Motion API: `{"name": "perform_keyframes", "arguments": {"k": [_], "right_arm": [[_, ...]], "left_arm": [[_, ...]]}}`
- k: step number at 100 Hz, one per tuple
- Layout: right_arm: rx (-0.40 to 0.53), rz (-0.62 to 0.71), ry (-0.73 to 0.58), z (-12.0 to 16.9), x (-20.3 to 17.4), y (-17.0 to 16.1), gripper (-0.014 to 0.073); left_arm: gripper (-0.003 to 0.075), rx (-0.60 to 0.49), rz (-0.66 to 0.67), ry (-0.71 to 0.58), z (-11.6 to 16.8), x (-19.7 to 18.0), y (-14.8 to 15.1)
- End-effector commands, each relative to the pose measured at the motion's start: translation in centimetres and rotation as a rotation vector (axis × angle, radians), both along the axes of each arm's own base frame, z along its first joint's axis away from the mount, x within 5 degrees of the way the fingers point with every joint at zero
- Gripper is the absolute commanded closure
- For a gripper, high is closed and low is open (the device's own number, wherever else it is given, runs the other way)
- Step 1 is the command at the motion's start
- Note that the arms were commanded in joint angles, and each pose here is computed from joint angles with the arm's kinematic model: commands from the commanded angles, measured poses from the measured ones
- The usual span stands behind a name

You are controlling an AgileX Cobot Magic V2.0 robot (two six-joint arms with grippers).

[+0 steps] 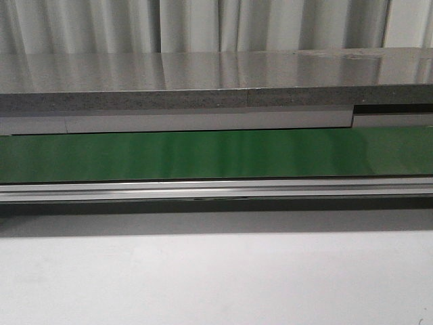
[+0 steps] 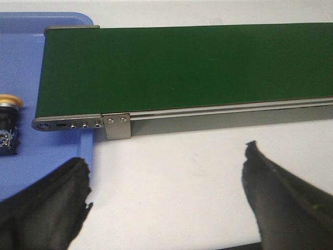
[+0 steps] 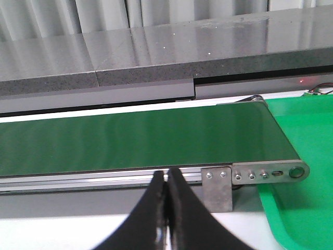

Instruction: Move button from left to right

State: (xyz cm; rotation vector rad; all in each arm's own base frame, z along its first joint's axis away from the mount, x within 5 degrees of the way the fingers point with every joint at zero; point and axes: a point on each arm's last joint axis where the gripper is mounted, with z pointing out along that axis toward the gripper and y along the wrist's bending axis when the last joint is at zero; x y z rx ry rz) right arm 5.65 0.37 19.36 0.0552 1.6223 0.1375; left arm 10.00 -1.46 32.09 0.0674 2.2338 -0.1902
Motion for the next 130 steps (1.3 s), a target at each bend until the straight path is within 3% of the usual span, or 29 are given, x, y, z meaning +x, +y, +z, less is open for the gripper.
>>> {"name": "perform_keyframes", "arguments": {"k": [1, 23, 41, 60, 94, 111, 130], "right_arm": [[-0.005, -0.008, -0.114, 1.3, -0.2, -0.1, 0.0662], [-0.005, -0.008, -0.114, 1.3, -0.2, -0.1, 0.0662], [-0.005, -0.008, -0.114, 1.3, -0.2, -0.1, 0.0662], [-0.005, -0.008, -0.114, 1.3, -0.2, -0.1, 0.0662], [-0.005, -0.008, -0.114, 1.3, -0.2, -0.1, 0.0662], [-0.005, -0.008, -0.114, 1.3, -0.2, -0.1, 0.0662], [-0.005, -0.008, -0.114, 1.3, -0.2, -0.1, 0.0662]], "left_arm": [[0.0043, -0.028, 0.007, -0.089, 1.5, 0.5, -0.1], [0.0105, -0.091, 0.055, -0.086, 1.7, 0.6, -0.1], [0.0105, 0.002, 0.200, -0.055, 2.5, 2.0, 1.7], [0.0105, 0.043, 0.338, 0.080, 2.2, 5.4, 4.2], [0.0105, -0.011, 0.540, 0.256, -2.1, 12.9, 10.6], [0.0105, -0.022, 0.566, 0.317, -3.8, 16.0, 12.7], [0.0105, 0.060, 0.542, 0.391, -5.2, 19.1, 14.6]]}}
